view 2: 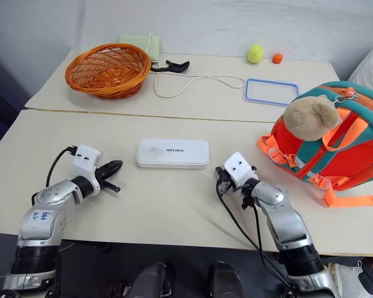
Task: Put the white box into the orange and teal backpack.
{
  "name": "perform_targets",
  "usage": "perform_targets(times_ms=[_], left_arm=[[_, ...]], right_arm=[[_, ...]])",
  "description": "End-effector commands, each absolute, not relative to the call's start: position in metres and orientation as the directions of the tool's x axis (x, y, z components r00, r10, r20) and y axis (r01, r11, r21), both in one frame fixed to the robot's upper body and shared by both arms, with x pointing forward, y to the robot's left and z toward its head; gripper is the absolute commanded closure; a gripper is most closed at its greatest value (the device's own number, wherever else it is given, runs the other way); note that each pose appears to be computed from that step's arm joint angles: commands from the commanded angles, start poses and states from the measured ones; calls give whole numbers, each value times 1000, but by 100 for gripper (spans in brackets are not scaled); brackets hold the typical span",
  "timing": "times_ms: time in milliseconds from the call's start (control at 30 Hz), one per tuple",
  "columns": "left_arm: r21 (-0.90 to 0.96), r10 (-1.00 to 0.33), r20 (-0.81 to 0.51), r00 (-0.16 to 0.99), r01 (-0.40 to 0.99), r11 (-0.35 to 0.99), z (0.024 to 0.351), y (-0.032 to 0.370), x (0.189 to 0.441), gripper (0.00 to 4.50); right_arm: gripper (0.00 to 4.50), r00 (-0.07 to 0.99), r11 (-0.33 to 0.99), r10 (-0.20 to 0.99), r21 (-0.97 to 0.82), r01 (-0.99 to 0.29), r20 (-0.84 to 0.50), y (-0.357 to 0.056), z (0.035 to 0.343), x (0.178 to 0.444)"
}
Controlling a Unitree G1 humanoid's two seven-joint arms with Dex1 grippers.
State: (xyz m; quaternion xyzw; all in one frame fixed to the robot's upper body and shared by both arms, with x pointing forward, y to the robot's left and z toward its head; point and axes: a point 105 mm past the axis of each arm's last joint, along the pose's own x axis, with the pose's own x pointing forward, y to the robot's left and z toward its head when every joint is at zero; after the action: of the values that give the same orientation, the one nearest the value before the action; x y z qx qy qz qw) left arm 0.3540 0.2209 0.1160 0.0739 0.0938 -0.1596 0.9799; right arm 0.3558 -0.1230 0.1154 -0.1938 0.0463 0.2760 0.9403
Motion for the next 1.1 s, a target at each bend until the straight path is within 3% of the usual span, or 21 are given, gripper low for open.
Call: perform_targets(times_ms=[33,267,500,733,900,1100], left_arm=[[135,-309,-143,940,328,935,131,206,370,445],[112,-377,-144,915,394,912,128,173,385,445],[91,-450,-154,880,466,880,129,163,378,445],[98,-544,-183,819,565,819,132,156,356,445],[53,-618,-238,749,645,762,126,150,322,445],[83,-575,-300,761,621,779,121,166,303,445]], right_arm=[[450,892,809,442,-388,-442,-94,-119,132,376],[450,864,795,501,-369,-482,-48,-94,143,394],[450,787,733,611,-311,-604,-88,-74,138,374],[450,751,704,648,-274,-655,-129,-78,141,353],[450,742,695,643,-263,-669,-189,-96,135,332],[450,711,661,646,-262,-703,-280,-122,128,304]])
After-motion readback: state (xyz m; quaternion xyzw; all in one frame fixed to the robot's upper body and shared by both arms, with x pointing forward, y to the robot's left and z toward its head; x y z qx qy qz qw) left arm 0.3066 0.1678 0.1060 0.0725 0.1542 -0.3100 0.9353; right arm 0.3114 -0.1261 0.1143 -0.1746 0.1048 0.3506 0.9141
